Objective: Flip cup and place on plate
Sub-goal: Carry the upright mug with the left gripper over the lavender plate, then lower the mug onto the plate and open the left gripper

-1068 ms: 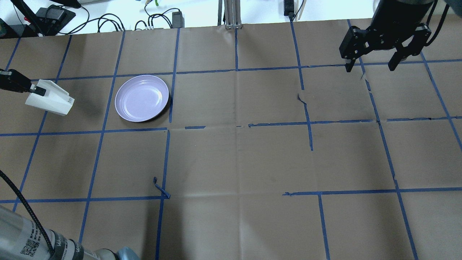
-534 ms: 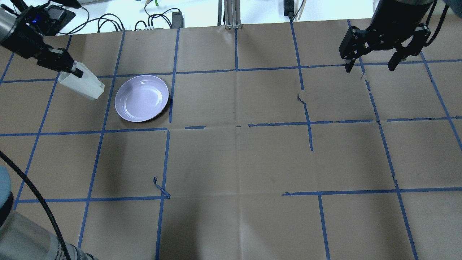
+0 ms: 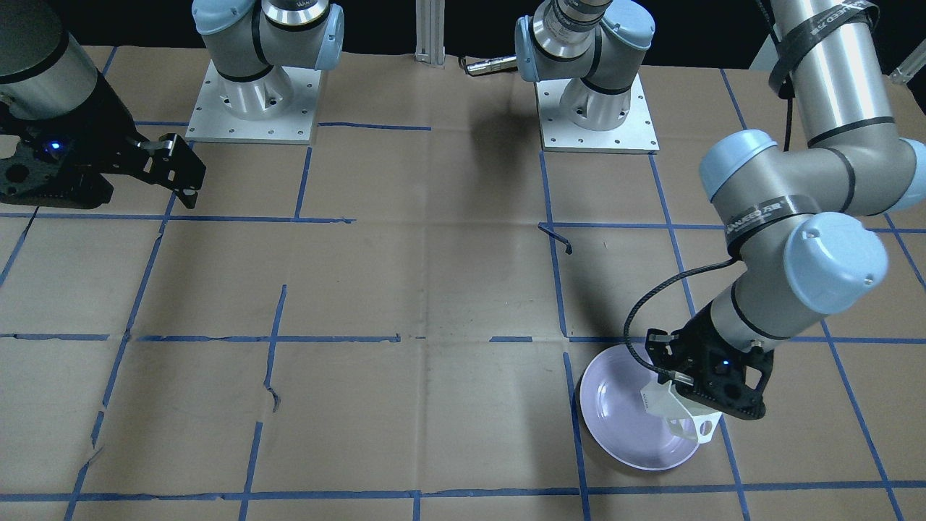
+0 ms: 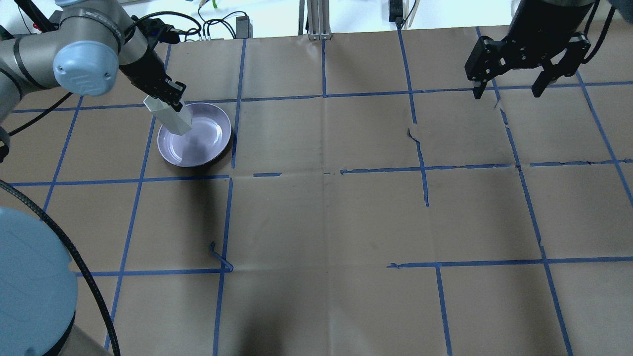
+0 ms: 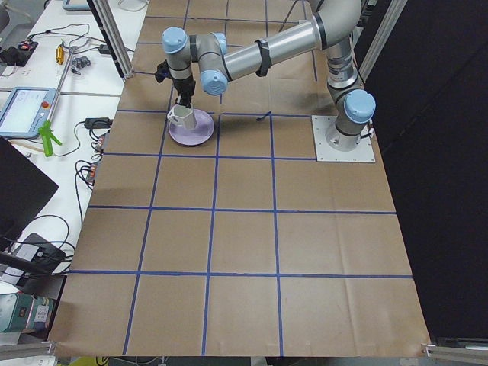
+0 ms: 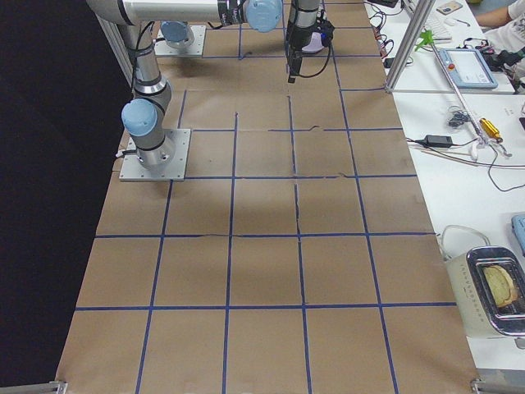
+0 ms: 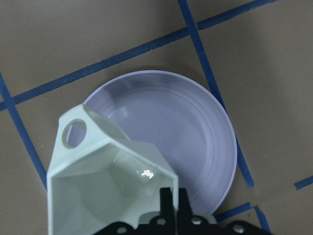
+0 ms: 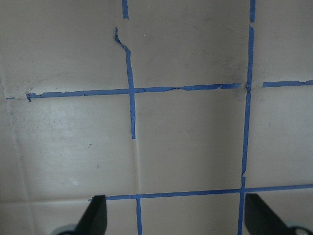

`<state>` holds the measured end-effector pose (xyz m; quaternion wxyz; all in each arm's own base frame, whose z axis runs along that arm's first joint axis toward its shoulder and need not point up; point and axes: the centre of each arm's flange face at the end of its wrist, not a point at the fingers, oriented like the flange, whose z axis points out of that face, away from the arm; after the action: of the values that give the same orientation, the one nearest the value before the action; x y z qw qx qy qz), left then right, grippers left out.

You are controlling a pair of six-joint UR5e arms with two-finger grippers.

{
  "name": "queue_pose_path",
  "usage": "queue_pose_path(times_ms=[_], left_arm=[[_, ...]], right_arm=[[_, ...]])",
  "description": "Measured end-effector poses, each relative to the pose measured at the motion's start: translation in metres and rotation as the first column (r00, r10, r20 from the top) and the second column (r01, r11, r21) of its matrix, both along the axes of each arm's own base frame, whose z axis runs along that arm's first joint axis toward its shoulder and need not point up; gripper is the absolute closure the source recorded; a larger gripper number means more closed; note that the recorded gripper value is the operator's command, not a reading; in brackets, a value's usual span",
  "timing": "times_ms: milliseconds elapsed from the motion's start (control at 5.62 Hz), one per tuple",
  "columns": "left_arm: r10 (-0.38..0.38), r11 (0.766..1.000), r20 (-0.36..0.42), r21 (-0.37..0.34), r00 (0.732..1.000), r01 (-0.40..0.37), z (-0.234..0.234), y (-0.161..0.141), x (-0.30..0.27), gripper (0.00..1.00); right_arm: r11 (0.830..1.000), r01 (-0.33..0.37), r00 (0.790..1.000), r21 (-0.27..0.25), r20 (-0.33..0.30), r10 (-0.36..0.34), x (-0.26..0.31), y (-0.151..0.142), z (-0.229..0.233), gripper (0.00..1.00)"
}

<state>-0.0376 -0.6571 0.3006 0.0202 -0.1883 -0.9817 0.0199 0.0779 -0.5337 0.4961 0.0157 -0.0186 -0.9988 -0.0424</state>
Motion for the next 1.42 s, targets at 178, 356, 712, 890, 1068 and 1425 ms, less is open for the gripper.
queue_pose_path(times_ms=[178,356,712,890,1068,1425], left_arm=[[-0.021,1.000,0.014,-0.012,1.000,0.021,-0.017,0.006,-0.015,1.00],[-0.042,0.999,0.020,-0.027,0.999,0.042,-0.025,0.011,-0.027,1.00],[-0.053,0.998,0.038,-0.022,0.998,0.054,-0.032,0.016,-0.030,0.94],[-0.051,0.999,0.051,-0.017,0.997,0.052,-0.034,0.016,-0.028,0.94],[-0.049,0.999,0.055,-0.015,0.997,0.050,-0.035,0.016,-0.027,0.94],[-0.047,0.999,0.054,-0.010,0.997,0.048,-0.038,0.016,-0.026,0.61]], right_arm=[[1.000,0.000,1.000,0.000,0.000,0.000,0.000,0.000,0.000,0.00],[1.000,0.000,1.000,0.000,0.000,0.000,0.000,0.000,0.000,0.00],[1.000,0.000,1.000,0.000,0.000,0.000,0.000,0.000,0.000,0.00],[1.000,0.000,1.000,0.000,0.000,0.000,0.000,0.000,0.000,0.00],[1.000,0.000,1.000,0.000,0.000,0.000,0.000,0.000,0.000,0.00],[1.000,0.000,1.000,0.000,0.000,0.000,0.000,0.000,0.000,0.00]])
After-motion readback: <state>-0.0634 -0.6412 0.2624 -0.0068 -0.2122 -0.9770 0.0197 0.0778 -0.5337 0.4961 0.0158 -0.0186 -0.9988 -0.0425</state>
